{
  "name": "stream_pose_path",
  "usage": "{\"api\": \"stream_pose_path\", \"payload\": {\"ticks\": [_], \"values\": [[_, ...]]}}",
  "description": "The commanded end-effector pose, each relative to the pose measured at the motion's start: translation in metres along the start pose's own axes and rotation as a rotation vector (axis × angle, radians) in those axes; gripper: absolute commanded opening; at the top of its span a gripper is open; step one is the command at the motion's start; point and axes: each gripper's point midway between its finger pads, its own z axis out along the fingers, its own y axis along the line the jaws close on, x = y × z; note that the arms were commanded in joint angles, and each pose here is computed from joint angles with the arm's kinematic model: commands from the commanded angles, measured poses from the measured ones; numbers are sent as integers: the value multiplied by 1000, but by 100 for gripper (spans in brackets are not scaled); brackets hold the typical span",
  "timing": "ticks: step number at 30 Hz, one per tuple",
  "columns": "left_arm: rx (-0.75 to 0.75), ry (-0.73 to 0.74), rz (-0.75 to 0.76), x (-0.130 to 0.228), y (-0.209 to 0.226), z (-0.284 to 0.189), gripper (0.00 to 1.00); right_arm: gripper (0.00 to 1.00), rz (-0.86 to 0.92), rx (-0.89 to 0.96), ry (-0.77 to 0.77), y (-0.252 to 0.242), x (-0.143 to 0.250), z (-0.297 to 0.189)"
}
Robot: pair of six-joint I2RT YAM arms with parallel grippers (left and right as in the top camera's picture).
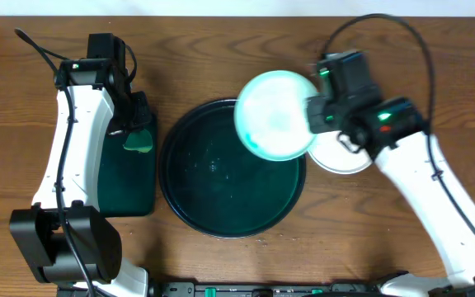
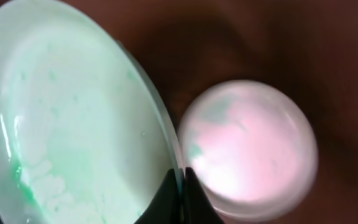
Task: Clean dirty plates on tray and stack at the side
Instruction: 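Lift the pale-green plate with the right gripper and stack it on the plates at right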
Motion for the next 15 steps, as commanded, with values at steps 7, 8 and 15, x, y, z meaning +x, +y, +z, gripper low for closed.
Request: {"api": "stream_pose_path", "payload": {"ticks": [7, 8, 15], "values": [[-11, 2, -14, 0, 3, 1, 7, 1, 371, 144, 118, -118, 39, 28], [-11, 3, -14, 0, 3, 1, 7, 1, 406, 159, 126, -127, 46, 33], [-11, 2, -14, 0, 3, 1, 7, 1, 494, 202, 141, -160, 86, 66]]}}
